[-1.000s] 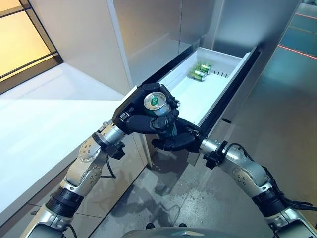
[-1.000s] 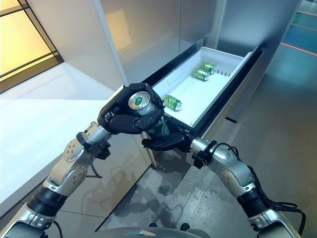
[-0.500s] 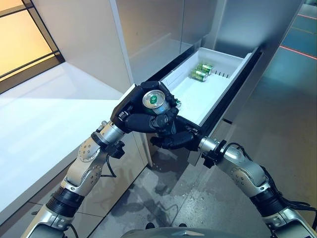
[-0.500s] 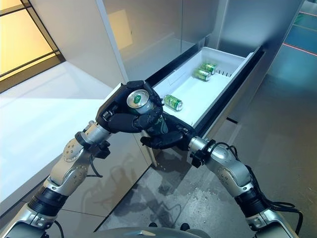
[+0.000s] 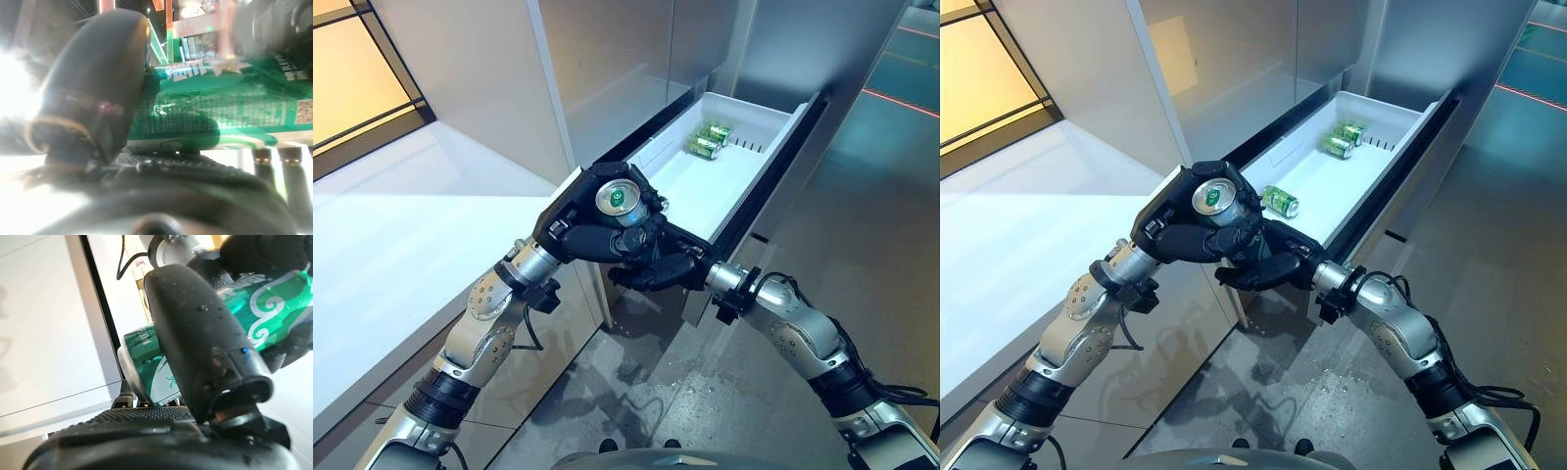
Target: Put drinks into fridge and close the fridge
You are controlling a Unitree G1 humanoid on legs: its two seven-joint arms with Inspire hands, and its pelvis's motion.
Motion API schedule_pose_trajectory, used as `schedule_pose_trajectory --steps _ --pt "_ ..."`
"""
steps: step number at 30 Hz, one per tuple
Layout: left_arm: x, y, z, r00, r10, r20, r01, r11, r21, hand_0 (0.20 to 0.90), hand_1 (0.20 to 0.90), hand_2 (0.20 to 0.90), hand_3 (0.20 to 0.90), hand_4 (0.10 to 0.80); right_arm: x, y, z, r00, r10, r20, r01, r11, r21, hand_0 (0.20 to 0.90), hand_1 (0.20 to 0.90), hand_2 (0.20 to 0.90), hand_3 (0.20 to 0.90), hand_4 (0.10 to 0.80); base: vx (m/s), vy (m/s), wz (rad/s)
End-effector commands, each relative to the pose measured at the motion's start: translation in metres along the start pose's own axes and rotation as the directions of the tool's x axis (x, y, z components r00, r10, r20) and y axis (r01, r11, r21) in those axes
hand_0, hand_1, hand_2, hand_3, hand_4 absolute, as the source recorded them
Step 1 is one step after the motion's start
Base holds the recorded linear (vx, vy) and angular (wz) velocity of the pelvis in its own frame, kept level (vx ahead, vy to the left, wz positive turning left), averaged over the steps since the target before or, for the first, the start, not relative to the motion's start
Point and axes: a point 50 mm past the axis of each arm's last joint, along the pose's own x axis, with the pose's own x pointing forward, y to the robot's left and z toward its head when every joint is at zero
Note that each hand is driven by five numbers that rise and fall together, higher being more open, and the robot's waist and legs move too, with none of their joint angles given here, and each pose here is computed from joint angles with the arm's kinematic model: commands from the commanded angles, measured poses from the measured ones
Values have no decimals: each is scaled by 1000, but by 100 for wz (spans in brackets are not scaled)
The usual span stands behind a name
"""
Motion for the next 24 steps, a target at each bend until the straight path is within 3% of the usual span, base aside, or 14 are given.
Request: schedule_pose_trajectory --steps 1,11,24 --pt "37 -9 45 957 -128 259 114 991 67 300 300 300 200 100 19 29 74 938 210 277 -154 966 -210 900 900 900 900 800 0 0 0" --pt "38 -11 37 965 -124 229 116 992 48 300 300 300 200 100 24 33 77 942 238 237 -191 960 -205 900 900 900 900 800 0 0 0" --pt "39 -12 33 966 -115 230 111 993 28 300 300 300 200 100 30 44 51 937 298 181 -318 943 97 900 900 900 900 800 0 0 0"
